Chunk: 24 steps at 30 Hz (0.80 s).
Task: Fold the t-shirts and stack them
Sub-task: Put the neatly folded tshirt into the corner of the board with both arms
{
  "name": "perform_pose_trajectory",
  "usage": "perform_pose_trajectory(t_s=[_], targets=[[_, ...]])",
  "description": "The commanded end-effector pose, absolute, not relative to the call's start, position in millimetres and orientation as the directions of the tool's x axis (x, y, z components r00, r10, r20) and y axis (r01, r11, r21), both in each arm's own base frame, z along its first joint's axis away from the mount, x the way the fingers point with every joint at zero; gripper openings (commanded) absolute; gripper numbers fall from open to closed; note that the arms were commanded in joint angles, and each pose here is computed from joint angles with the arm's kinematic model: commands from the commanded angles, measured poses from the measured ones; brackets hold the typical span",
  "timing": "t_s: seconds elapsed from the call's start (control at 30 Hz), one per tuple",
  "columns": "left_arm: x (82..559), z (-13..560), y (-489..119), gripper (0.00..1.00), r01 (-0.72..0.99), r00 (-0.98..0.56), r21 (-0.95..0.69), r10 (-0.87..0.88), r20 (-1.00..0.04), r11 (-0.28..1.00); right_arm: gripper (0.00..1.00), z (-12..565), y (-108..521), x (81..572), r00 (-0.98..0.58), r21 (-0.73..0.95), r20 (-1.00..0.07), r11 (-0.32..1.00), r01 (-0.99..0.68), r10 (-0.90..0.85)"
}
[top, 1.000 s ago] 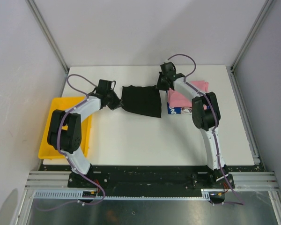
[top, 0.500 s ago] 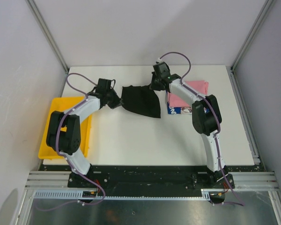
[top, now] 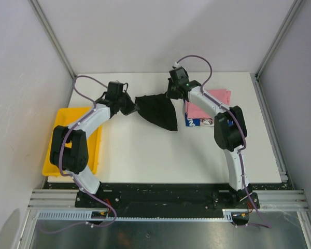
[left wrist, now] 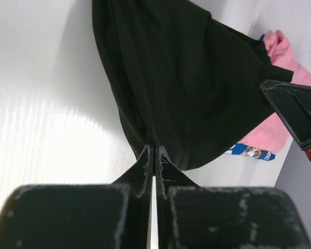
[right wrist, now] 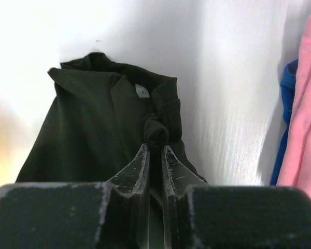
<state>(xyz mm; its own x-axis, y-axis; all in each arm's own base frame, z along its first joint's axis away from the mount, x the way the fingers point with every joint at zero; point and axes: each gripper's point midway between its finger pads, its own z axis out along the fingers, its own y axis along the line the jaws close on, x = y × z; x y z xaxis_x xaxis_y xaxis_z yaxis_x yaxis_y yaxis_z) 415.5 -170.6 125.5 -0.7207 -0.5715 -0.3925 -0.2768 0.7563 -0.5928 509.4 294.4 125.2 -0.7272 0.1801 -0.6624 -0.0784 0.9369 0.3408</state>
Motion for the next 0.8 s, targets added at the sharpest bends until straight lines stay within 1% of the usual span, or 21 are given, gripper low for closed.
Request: perform_pose_trajectory(t_s=[0.0, 0.43, 0.77], targets=[[424.5, 183.2, -185.4, 0.00, -0.150, -0.686, -0.652, -0.553, -0.473, 0.743, 0.00, 208.5, 287.1, 518.4, -0.615, 0.364, -0.757, 0.924, -0.119, 0.219], [428.4, 226.1, -224.5, 0.00, -0.045, -0.682, -0.696, -0.531, -0.503, 0.717, 0.00, 254.5, 246.0, 525.1, -0.556, 0.366, -0.789, 0.927, -0.080, 0.263], [439.4, 253.6, -271.8, 0.00, 0.039, -0.676, -0.709, -0.504, -0.538, 0.704, 0.00, 280.4, 187.1, 534.4, -0.502, 0.389, -0.799, 0.921, -0.012, 0.331]])
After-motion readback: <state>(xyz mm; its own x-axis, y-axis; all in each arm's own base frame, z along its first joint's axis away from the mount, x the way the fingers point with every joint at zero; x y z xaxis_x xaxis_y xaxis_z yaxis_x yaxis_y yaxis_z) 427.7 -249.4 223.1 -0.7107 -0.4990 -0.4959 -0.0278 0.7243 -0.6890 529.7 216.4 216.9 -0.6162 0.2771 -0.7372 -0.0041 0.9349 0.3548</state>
